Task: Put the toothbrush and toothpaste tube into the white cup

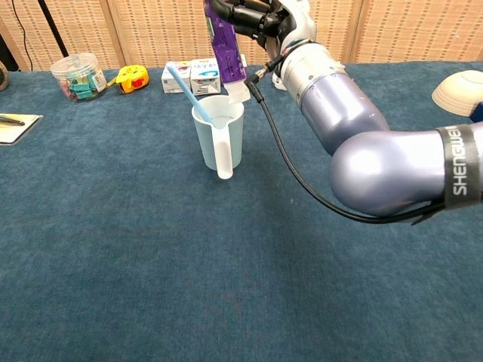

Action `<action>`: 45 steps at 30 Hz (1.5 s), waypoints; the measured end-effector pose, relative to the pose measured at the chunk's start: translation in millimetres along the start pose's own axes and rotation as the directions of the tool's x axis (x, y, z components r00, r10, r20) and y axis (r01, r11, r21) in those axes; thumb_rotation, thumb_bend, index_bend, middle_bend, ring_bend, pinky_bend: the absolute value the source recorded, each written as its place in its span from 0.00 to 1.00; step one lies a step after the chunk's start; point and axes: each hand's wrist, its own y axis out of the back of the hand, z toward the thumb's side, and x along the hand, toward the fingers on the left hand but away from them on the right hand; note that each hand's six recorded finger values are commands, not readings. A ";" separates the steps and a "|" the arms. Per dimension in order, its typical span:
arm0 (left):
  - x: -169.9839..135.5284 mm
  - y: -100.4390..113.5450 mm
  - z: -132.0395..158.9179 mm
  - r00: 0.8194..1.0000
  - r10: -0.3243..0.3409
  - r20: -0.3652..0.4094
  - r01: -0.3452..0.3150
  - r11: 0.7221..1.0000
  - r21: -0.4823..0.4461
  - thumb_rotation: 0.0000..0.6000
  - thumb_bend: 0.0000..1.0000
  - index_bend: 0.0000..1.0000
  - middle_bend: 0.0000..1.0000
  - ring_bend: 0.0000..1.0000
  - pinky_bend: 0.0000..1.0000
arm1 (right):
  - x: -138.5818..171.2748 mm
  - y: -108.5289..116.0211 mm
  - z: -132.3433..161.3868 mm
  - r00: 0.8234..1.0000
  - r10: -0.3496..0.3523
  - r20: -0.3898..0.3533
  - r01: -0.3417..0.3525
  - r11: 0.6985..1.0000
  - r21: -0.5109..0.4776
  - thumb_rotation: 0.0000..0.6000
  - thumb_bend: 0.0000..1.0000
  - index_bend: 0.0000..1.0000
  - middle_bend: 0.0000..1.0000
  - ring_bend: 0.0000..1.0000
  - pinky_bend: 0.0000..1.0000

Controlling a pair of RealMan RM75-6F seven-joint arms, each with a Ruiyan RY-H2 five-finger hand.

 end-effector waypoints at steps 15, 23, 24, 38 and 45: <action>1.9 -0.4 -1.3 1.000 -0.006 -0.004 0.006 1.000 -0.001 1.00 0.24 0.00 0.00 0.00 0.00 | 2.4 -7.8 -17.3 1.000 0.009 0.010 -0.009 1.000 0.023 1.00 0.68 0.67 0.49 0.21 0.12; 1.6 -0.5 -0.9 1.000 -0.007 -0.003 0.007 1.000 -0.002 1.00 0.24 0.00 0.00 0.00 0.00 | 2.6 -10.1 -28.4 0.999 0.007 0.037 -0.008 0.999 0.040 1.00 0.68 0.67 0.49 0.20 0.12; 1.7 -0.4 -1.0 1.000 -0.007 -0.003 0.007 1.000 -0.002 1.00 0.24 0.00 0.00 0.00 0.00 | 2.7 -10.4 -29.1 0.999 0.007 0.038 -0.008 0.999 0.040 1.00 0.68 0.67 0.49 0.20 0.12; 1.2 -0.2 -1.6 1.000 -0.010 -0.001 0.010 1.000 -0.004 1.00 0.24 0.00 0.00 0.00 0.00 | 11.0 -22.4 -38.9 0.997 0.068 0.044 -0.072 0.994 0.087 1.00 0.69 0.49 0.34 0.10 0.07; 1.3 0.3 -1.7 1.000 -0.010 0.001 0.010 1.000 -0.005 1.00 0.24 0.00 0.00 0.00 0.00 | 12.1 -25.5 -36.9 0.996 0.081 0.023 -0.083 0.990 0.118 1.00 0.68 0.39 0.30 0.09 0.05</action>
